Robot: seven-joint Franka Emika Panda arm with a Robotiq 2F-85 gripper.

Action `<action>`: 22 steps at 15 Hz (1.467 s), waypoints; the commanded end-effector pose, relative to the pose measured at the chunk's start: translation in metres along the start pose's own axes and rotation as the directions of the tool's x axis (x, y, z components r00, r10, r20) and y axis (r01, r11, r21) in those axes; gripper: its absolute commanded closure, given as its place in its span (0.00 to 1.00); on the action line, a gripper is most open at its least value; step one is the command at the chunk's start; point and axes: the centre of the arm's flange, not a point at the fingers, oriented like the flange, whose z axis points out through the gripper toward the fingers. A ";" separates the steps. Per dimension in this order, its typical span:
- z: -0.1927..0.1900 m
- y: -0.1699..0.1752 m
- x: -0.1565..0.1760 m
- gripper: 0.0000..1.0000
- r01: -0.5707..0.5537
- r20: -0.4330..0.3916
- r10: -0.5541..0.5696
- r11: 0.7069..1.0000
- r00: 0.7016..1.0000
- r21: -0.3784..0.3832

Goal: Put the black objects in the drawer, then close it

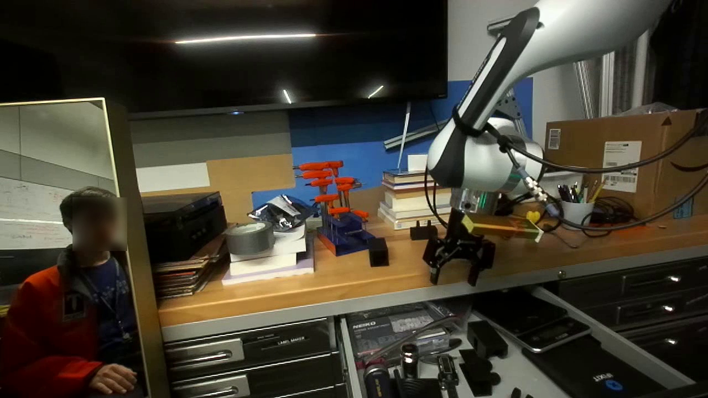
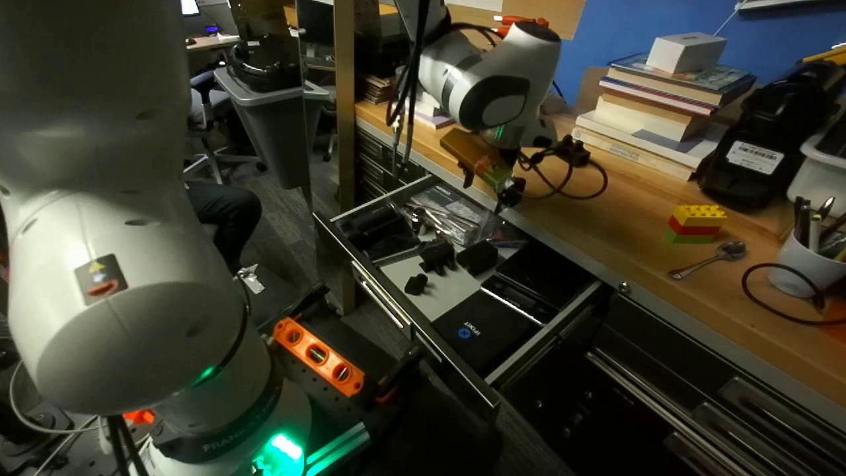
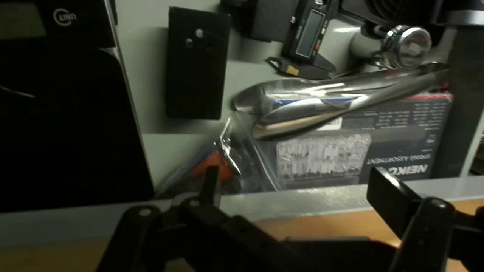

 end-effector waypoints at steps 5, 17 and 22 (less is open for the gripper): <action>-0.074 -0.047 0.053 0.00 -0.021 -0.118 0.014 0.998 0.993 -0.064; -0.067 -0.039 0.174 0.00 -0.150 -0.285 0.086 0.966 0.955 -0.209; -0.057 -0.038 0.196 0.00 -0.151 -0.310 0.079 0.964 0.947 -0.217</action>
